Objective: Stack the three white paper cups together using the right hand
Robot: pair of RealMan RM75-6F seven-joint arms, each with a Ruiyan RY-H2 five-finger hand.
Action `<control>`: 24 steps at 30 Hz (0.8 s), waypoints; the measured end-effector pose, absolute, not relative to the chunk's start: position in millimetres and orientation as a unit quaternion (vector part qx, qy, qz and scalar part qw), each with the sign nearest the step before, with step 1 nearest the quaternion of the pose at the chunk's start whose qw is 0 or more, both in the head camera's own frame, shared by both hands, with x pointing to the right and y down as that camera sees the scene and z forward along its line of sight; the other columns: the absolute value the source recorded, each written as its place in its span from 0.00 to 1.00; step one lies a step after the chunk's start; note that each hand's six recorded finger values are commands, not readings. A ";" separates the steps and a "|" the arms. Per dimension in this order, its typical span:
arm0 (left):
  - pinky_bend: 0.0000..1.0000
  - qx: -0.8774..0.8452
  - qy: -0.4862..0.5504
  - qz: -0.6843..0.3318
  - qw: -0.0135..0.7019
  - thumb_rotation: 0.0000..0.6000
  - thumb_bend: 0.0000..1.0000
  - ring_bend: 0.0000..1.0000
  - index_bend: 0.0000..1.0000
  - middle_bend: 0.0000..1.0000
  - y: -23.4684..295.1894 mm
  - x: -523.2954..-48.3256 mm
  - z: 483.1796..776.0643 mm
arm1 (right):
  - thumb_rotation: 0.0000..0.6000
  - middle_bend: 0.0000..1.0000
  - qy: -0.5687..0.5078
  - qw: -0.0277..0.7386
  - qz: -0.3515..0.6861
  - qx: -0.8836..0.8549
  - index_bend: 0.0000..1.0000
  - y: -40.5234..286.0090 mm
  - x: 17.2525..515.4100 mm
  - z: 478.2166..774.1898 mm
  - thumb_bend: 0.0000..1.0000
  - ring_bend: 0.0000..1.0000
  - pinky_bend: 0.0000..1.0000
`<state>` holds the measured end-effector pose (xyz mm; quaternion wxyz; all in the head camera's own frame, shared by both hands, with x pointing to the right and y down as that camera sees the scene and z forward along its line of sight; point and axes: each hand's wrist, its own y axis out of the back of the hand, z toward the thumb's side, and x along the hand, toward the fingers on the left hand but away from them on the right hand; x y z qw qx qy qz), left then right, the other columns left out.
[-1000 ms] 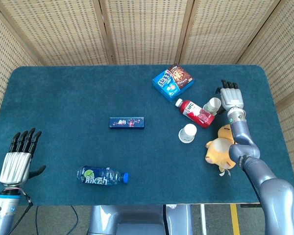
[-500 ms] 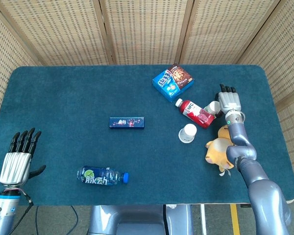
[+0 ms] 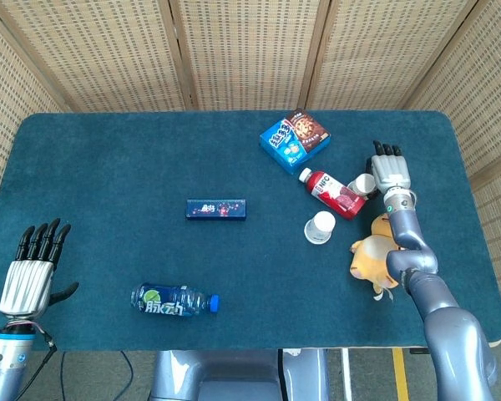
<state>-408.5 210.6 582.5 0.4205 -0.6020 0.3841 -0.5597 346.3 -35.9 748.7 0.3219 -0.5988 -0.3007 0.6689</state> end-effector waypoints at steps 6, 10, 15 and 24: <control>0.00 -0.602 0.383 -0.561 0.421 1.00 0.02 0.00 0.00 0.00 210.7 -408.3 583.5 | 1.00 0.03 -0.316 0.333 0.663 -0.592 0.56 -46.4 351.8 736.0 0.17 0.00 0.00; 0.00 -0.599 0.382 -0.563 0.422 1.00 0.02 0.00 0.00 0.00 210.2 -408.9 584.4 | 1.00 0.02 -0.326 0.336 0.658 -0.590 0.56 -51.8 354.2 728.9 0.17 0.00 0.00; 0.00 -0.599 0.382 -0.564 0.421 1.00 0.02 0.00 0.00 0.00 209.8 -409.6 585.1 | 1.00 0.02 -0.342 0.344 0.644 -0.592 0.56 -59.3 356.6 715.2 0.17 0.00 0.00; 0.00 -0.608 0.380 -0.561 0.414 1.00 0.02 0.00 0.00 0.00 211.8 -408.6 585.5 | 1.00 0.02 -0.365 0.364 0.589 -0.622 0.56 -56.8 341.5 677.5 0.17 0.00 0.00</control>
